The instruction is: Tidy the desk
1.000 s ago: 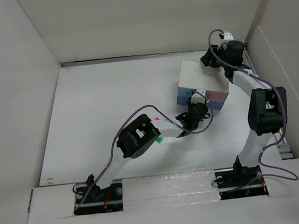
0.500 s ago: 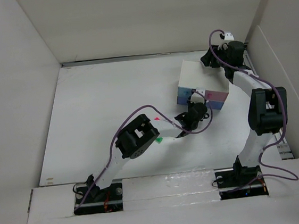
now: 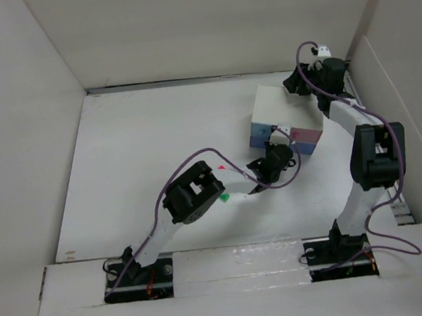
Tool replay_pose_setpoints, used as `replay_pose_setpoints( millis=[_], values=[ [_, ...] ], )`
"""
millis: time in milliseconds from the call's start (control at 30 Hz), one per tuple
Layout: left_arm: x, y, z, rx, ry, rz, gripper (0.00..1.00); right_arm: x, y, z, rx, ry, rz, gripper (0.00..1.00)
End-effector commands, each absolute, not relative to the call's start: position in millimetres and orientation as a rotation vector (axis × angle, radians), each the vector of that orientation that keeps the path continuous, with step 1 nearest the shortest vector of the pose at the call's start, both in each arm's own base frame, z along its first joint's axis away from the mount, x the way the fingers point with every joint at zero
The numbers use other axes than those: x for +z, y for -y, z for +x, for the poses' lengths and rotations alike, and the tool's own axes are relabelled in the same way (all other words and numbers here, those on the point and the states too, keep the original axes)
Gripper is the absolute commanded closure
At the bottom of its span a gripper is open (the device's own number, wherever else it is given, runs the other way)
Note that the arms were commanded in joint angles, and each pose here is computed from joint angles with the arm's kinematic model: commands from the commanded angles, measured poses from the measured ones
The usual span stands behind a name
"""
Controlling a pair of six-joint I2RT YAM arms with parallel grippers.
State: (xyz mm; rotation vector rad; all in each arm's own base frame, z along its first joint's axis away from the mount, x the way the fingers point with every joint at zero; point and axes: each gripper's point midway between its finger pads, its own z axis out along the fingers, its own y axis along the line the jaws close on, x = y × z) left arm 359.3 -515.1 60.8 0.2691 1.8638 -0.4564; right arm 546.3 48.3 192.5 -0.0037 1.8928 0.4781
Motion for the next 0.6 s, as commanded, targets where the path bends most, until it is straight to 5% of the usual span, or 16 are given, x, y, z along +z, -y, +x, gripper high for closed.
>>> replay_pose_setpoints(
  millis=[0,567],
  values=[
    [123.6,518.0,363.7,-0.562,-1.765,0.191,1.00,158.0,-51.0,538.2,0.546,-1.996,0.058,0.46],
    [129.4,499.1,316.3,-0.551,-1.759,0.232,1.00,201.1,-37.1,574.2,0.558,-1.808,0.148,0.46]
  ],
)
